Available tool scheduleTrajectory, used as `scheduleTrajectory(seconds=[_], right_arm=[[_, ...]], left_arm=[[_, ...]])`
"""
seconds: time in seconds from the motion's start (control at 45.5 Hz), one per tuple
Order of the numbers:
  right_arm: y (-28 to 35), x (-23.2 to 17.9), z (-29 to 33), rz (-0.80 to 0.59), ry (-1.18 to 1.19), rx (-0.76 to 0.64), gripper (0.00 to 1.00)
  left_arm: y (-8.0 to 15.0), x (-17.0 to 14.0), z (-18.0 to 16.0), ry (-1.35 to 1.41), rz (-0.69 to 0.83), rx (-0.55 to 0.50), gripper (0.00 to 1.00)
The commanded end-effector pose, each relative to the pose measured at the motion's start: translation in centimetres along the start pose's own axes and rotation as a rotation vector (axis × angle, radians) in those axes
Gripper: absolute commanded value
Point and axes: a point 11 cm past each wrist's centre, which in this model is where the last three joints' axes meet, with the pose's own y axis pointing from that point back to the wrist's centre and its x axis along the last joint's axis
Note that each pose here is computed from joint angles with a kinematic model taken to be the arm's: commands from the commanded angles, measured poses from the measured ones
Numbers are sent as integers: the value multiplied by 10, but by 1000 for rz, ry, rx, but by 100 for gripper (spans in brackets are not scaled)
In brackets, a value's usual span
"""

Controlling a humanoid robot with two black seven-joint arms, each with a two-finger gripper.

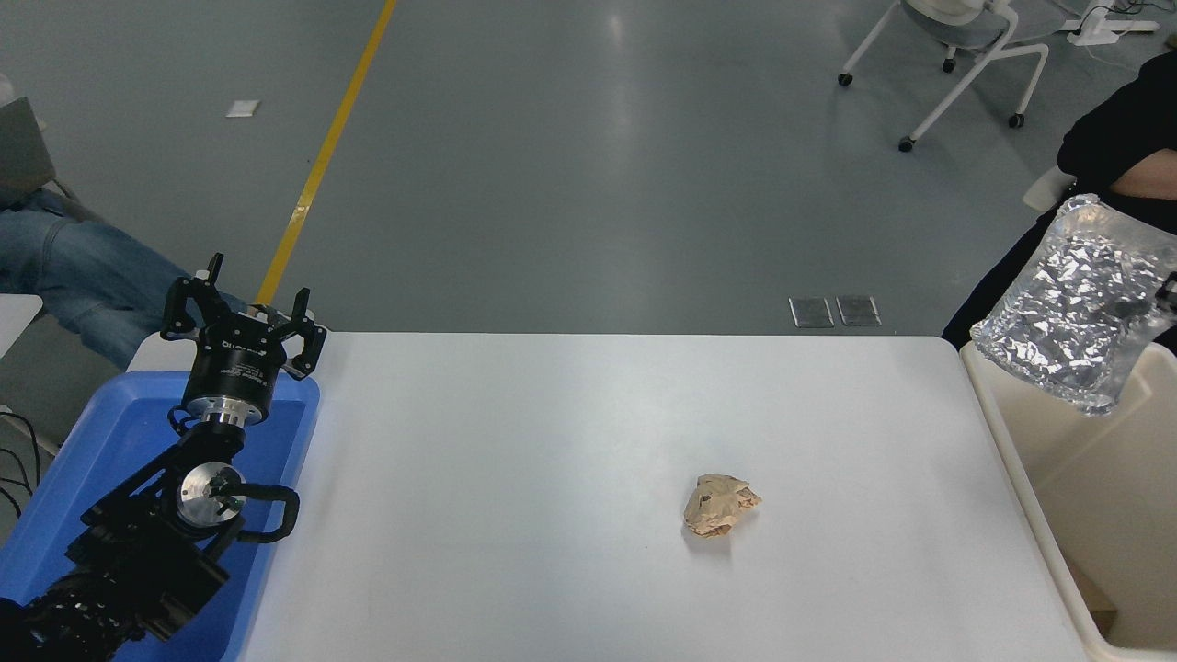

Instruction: Pick up foil plate and place in dustbin

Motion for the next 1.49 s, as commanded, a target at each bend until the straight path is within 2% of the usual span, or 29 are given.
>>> scheduleTrajectory(seconds=[0.0,0.286,0.396,0.484,0.549,0.571,0.615,0.681,0.747,0.923,1.077,1.297,1.473], right_arm=[[10,-20,51,50,-13,-82,0],[30,-45,106,26,-58,-184,0],[32,-47,110,26,-72,-189,2],[31,-46,110,31,-76,-187,37],[31,-45,109,38,-78,-185,70],[31,-45,109,39,-79,-185,78],[30,-41,106,50,-88,-177,84],[30,-39,104,58,-100,-170,88],[27,-39,99,64,-118,-157,99],[8,0,32,120,-168,-19,100],[-9,32,-78,140,-159,180,100],[-8,22,-242,21,56,405,100],[14,-7,-331,-104,166,525,100]], left_arm=[[0,0,0,0,0,0,99],[0,0,0,0,0,0,99],[0,0,0,0,0,0,99],[0,0,0,0,0,0,99],[0,0,0,0,0,0,99],[0,0,0,0,0,0,99],[0,0,0,0,0,0,99],[0,0,0,0,0,0,99],[0,0,0,0,0,0,99],[0,0,0,0,0,0,99],[0,0,0,1,0,-1,99],[0,0,0,1,-1,0,99],[0,0,0,0,0,0,99]])
